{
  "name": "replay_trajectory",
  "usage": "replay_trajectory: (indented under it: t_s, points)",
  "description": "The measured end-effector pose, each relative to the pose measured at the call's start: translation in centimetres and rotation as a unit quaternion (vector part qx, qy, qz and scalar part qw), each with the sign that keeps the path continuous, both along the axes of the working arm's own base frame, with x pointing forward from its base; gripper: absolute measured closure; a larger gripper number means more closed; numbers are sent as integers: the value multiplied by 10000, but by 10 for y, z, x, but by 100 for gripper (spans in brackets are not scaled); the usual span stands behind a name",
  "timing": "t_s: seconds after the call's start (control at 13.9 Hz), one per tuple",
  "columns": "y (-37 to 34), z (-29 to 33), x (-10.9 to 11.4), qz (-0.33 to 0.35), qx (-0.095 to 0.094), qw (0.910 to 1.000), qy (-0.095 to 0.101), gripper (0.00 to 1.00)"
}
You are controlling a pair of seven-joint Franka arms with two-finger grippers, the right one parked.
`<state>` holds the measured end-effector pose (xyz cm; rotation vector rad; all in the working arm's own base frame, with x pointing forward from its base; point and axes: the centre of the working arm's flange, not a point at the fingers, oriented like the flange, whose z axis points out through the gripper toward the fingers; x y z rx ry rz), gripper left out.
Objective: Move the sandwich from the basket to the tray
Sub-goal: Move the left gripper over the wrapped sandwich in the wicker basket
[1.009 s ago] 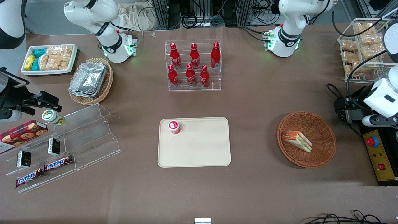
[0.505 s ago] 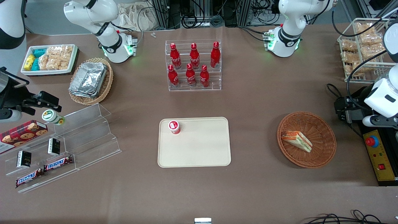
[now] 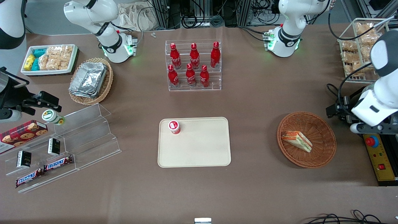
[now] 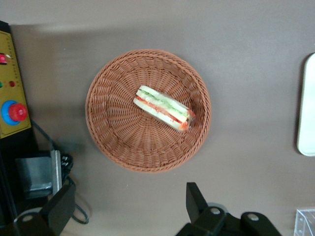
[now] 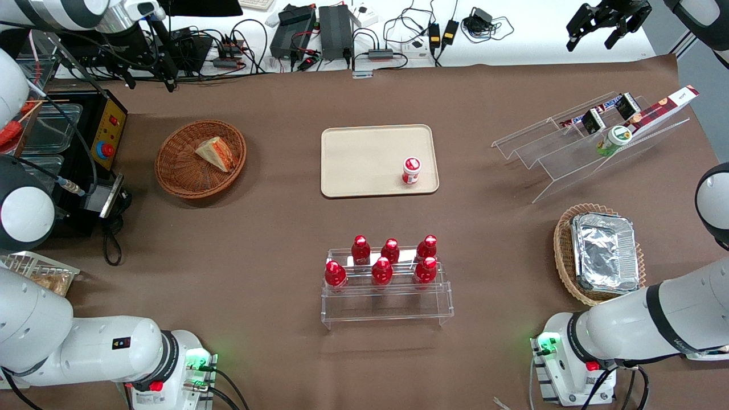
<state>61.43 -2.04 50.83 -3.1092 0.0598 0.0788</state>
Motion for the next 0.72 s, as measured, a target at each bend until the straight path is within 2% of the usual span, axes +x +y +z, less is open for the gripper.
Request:
replay_trajectory:
  t_s: [0.29,0.43,0.65,0.72]
  points:
    - [-6,-54,0,656,24,9977,167,0]
    - [-8,-67,0,1112,63,9934,259,0]
    - [-9,-74,3,1627,41,9865,189,0]
    - [-10,-79,5,1957,16,9805,146,0]
